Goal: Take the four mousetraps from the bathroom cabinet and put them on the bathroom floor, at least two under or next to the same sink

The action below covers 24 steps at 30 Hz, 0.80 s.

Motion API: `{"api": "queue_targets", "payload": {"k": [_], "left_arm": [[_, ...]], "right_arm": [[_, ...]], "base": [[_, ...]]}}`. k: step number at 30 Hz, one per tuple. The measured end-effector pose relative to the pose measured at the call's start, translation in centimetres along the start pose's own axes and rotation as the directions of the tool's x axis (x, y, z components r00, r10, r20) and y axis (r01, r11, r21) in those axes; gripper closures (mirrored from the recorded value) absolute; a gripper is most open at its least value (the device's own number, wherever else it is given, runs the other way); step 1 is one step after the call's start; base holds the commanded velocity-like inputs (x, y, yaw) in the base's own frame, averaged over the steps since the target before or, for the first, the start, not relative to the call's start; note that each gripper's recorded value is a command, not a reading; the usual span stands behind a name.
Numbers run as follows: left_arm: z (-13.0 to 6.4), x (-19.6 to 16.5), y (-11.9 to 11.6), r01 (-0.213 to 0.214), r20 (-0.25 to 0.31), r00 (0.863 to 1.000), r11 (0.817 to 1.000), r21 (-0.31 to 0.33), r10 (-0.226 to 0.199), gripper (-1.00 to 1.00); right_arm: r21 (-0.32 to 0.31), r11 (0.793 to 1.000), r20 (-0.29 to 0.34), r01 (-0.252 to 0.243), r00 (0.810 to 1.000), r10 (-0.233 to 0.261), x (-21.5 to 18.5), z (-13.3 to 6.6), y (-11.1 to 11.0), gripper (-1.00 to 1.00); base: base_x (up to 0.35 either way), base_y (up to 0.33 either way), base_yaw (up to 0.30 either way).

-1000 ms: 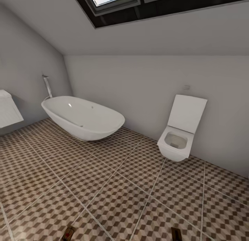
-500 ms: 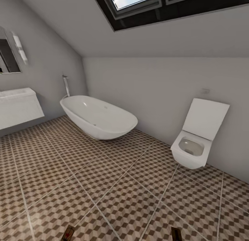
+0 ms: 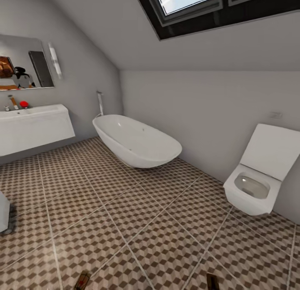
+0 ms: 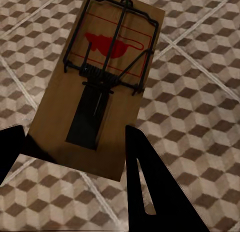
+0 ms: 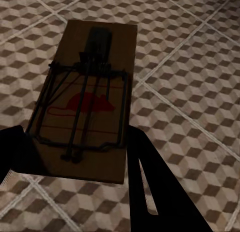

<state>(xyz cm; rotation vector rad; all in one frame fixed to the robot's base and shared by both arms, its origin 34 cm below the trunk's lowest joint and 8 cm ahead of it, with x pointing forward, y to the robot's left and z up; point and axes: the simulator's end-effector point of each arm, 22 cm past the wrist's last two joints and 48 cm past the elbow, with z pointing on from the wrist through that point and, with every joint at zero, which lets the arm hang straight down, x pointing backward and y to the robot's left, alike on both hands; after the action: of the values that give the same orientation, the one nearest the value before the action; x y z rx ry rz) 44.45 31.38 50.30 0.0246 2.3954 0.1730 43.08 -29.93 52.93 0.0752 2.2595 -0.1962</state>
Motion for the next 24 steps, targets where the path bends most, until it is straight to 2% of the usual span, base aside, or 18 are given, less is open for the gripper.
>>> {"api": "queue_targets", "payload": {"k": [24], "left_arm": [[-0.01,-0.60,0.04,0.002,0.014,1.000,1.000,-0.001,-0.002,1.00]], "right_arm": [[0.000,1.000,0.013,-0.002,1.000,0.002,-0.54,0.04,0.00,1.00]], "base": [[0.000,0.000,0.271]]}}
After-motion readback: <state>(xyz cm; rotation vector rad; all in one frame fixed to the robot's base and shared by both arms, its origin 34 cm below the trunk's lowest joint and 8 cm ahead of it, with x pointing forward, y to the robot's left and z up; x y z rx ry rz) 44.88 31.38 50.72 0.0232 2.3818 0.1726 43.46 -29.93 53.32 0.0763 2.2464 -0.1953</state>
